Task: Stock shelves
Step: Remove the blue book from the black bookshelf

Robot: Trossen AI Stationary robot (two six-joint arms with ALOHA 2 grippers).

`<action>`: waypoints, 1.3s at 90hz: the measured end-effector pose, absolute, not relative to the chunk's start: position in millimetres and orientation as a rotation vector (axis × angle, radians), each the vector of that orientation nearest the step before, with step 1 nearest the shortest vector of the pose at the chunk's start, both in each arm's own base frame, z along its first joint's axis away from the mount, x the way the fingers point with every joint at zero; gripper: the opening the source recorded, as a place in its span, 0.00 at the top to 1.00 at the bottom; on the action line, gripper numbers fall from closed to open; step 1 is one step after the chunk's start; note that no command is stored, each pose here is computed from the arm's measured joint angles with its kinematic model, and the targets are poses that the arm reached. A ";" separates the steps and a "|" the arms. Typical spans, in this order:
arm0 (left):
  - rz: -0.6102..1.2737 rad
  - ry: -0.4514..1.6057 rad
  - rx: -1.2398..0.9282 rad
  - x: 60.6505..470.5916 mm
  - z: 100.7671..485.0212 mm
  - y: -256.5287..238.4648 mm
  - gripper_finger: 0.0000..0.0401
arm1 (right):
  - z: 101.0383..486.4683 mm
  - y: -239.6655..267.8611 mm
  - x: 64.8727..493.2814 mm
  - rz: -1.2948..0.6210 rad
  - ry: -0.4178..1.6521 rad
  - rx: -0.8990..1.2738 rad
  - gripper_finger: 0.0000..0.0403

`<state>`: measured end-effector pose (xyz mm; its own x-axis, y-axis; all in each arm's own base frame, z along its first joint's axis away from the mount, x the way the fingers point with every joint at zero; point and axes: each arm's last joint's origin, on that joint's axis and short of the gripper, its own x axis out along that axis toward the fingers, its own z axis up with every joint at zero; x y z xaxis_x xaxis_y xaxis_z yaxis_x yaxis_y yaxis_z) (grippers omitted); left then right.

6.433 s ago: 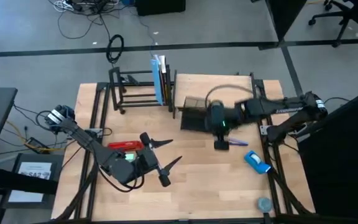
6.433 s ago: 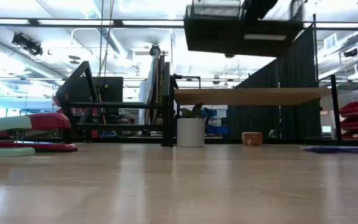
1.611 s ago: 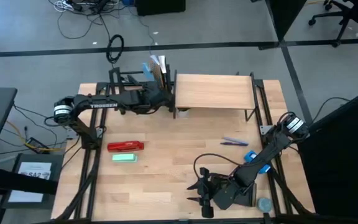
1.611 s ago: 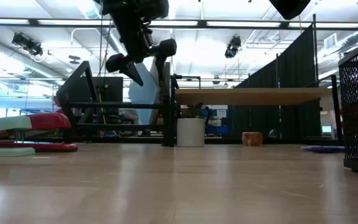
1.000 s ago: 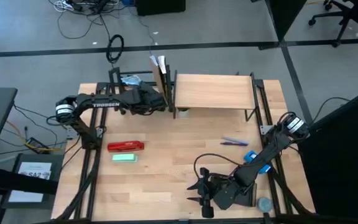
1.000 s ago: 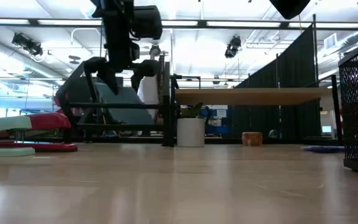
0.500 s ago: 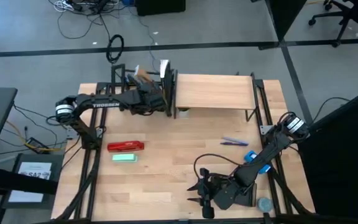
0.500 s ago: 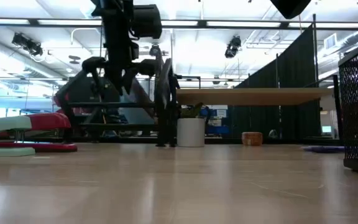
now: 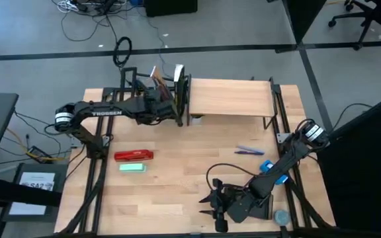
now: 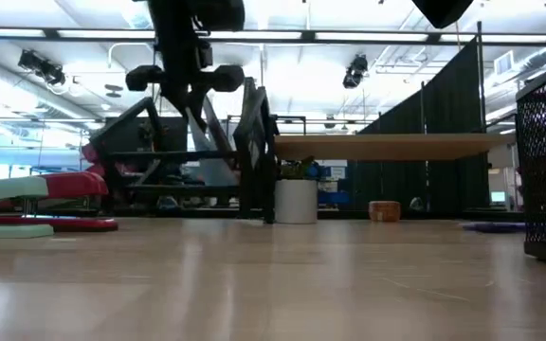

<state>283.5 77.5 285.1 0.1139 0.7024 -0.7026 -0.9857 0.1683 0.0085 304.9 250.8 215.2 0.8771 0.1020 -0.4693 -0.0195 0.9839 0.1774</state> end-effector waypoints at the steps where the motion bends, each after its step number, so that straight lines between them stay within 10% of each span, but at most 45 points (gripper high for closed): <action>1: 1.329 0.650 -0.536 283.5 285.1 77.5 0.97 | 215.2 250.8 304.9 0.064 0.497 0.168 0.67; 117: 1.126 0.421 -0.382 235.5 351.9 -2.5 0.99 | 230.4 243.1 307.1 0.080 0.447 0.117 0.68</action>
